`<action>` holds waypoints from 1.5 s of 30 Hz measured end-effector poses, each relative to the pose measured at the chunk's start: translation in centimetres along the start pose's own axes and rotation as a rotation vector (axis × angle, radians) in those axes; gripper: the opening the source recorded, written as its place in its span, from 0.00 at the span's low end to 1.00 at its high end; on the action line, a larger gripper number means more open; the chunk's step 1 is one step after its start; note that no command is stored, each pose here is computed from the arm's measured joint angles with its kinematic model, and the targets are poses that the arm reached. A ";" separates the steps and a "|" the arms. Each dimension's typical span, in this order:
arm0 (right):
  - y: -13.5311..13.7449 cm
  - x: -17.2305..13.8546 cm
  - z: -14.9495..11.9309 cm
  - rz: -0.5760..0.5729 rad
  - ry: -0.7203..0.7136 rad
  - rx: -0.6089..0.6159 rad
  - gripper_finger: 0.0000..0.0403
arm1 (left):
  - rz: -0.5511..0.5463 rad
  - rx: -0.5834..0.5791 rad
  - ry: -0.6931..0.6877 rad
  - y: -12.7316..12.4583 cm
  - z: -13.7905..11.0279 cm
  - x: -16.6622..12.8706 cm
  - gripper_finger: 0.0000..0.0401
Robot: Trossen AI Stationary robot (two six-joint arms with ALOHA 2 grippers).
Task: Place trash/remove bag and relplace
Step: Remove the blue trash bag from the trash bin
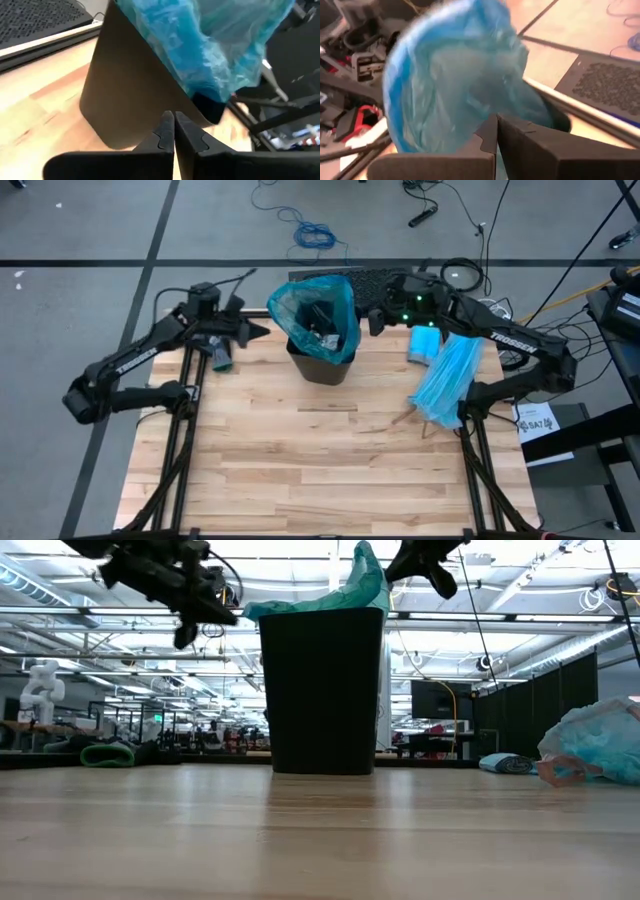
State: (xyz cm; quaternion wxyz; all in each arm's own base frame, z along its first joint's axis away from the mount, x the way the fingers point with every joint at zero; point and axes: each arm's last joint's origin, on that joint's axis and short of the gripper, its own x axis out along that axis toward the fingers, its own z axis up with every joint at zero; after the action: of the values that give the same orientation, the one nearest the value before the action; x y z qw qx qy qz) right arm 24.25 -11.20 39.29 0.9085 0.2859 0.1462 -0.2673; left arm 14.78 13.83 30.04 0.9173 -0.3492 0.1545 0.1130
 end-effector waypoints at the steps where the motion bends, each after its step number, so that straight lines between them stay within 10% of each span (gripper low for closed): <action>1: 0.1 0.2 -0.2 -0.002 0.015 -0.003 0.00 | 0.004 0.012 -0.001 0.1 0.1 0.6 0.01; 10: 0.9 2.8 -1.7 0.002 0.096 -0.007 0.00 | -0.033 0.082 -0.107 0.5 1.7 4.4 0.00; 20: 2.2 3.5 -0.9 0.092 -0.017 -0.001 0.00 | -0.344 0.207 -0.485 -3.4 5.2 3.2 0.00; 45: 3.3 3.6 0.3 0.240 -0.138 -0.068 0.00 | -0.485 0.214 -0.356 -7.0 7.0 3.9 0.00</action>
State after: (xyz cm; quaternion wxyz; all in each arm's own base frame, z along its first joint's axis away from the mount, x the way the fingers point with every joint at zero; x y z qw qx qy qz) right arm 29.12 -10.51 39.50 0.9510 0.2513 0.0573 -0.1708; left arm 21.99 13.83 37.80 0.9616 -0.2521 -0.0851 -0.0669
